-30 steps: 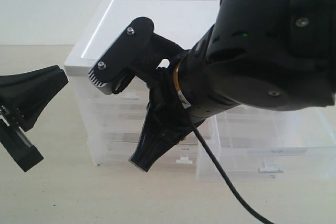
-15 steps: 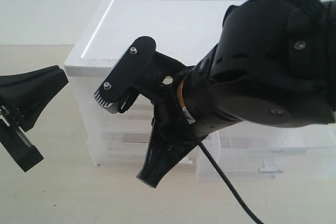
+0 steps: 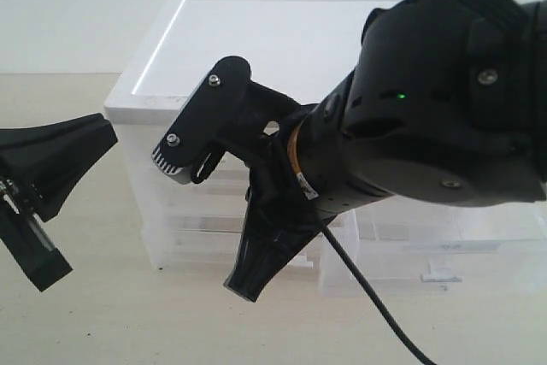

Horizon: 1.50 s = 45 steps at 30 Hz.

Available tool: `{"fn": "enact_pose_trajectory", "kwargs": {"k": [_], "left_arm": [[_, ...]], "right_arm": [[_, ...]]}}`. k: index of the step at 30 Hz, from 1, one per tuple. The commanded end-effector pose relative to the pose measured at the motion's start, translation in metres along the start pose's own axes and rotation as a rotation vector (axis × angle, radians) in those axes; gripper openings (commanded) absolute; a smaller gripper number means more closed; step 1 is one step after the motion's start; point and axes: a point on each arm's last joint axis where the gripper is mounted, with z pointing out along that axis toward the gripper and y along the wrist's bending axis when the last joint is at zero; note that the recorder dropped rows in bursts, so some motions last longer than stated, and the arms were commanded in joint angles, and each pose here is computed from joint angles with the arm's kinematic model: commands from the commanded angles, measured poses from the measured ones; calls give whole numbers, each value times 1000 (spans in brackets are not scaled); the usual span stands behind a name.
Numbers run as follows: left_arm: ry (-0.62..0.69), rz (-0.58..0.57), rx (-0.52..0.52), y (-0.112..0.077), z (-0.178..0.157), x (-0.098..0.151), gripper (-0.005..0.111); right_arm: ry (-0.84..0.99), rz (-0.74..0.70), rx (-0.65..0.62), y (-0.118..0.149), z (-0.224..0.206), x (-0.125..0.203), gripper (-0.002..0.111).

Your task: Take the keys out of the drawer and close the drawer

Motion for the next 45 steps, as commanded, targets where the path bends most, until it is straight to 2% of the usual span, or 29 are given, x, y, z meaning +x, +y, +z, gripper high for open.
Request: {"fn": "enact_pose_trajectory", "kwargs": {"k": [1, 5, 9, 11, 18, 22, 26, 30, 38, 45], "left_arm": [[11, -6, 28, -3, -2, 1, 5], [11, -2, 37, -4, -2, 1, 5], [8, 1, 44, -5, -2, 1, 5], [9, -5, 44, -5, -2, 1, 5], [36, -40, 113, -11, -1, 3, 5], [136, -65, 271, -18, 7, 7, 5], [297, -123, 371, -15, 20, 19, 5], [403, -140, 508, -23, 34, 29, 5], [600, 24, 423, -58, 48, 50, 5], [719, 76, 495, -89, 41, 57, 5]], "right_arm": [[-13, -19, 10, -1, -1, -1, 0], [-14, -24, 13, -1, -1, -1, 3], [-17, -28, 29, -3, -1, -1, 32], [-19, -24, 35, -3, -1, -1, 40], [-39, -3, 69, -11, -11, -9, 40], [-107, 23, 85, -19, -32, -18, 40], [-177, 51, 105, -29, -58, -22, 40], [-228, 78, 126, -36, -83, -17, 40], [-347, 132, 158, -50, -134, -4, 40], [-430, 191, 179, -60, -172, 13, 40]]}}
